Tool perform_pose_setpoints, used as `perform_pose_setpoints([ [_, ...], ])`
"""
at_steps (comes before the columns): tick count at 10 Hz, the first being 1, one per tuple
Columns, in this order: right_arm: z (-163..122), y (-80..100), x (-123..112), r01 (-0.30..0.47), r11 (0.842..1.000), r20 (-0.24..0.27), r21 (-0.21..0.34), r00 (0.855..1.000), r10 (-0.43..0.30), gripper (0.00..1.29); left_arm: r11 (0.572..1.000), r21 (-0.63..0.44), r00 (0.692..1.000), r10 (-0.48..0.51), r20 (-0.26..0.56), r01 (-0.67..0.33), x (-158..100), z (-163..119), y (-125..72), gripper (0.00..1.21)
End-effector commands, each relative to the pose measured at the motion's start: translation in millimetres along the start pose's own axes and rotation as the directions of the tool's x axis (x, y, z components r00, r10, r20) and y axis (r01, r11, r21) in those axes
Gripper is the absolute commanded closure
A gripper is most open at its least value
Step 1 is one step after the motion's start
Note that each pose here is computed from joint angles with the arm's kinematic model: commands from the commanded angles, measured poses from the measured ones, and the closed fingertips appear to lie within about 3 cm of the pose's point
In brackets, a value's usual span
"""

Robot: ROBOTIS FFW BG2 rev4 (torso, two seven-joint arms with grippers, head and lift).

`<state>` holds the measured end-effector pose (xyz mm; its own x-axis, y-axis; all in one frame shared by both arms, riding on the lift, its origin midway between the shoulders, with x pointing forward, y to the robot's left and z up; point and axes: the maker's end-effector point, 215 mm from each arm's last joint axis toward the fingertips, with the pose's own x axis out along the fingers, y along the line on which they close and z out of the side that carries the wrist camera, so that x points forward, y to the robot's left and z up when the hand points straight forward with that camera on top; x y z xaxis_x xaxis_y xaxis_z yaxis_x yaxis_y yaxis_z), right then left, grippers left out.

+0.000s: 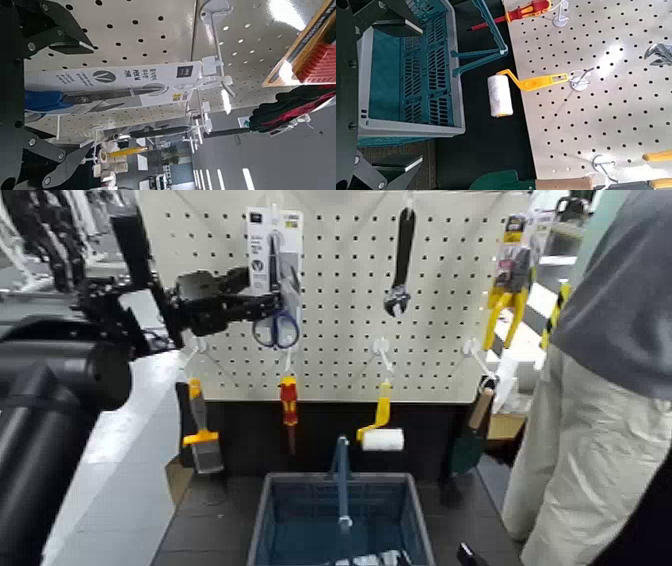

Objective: Put the blue scissors into the crate.

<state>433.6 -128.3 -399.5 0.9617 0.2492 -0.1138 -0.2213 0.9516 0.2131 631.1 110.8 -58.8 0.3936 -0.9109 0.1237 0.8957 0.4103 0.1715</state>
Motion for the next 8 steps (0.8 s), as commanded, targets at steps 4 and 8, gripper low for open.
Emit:
perform_pose_setpoints([
  [4, -0.1, -2.8, -0.5, 0.004, 1.000, 0.002, 0.003, 1.000, -0.004, 0.18, 1.000, 0.007, 1.000, 0.003, -0.024, -0.003, 11.0, 3.0, 1.3, 1.14],
  [8, -0.5, -3.0, -0.4, 0.005, 1.000, 0.001, 0.007, 1.000, -0.005, 0.18, 1.000, -0.002, 1.000, -0.011, -0.009, 0.011, 13.5, 4.4, -1.2, 1.14],
])
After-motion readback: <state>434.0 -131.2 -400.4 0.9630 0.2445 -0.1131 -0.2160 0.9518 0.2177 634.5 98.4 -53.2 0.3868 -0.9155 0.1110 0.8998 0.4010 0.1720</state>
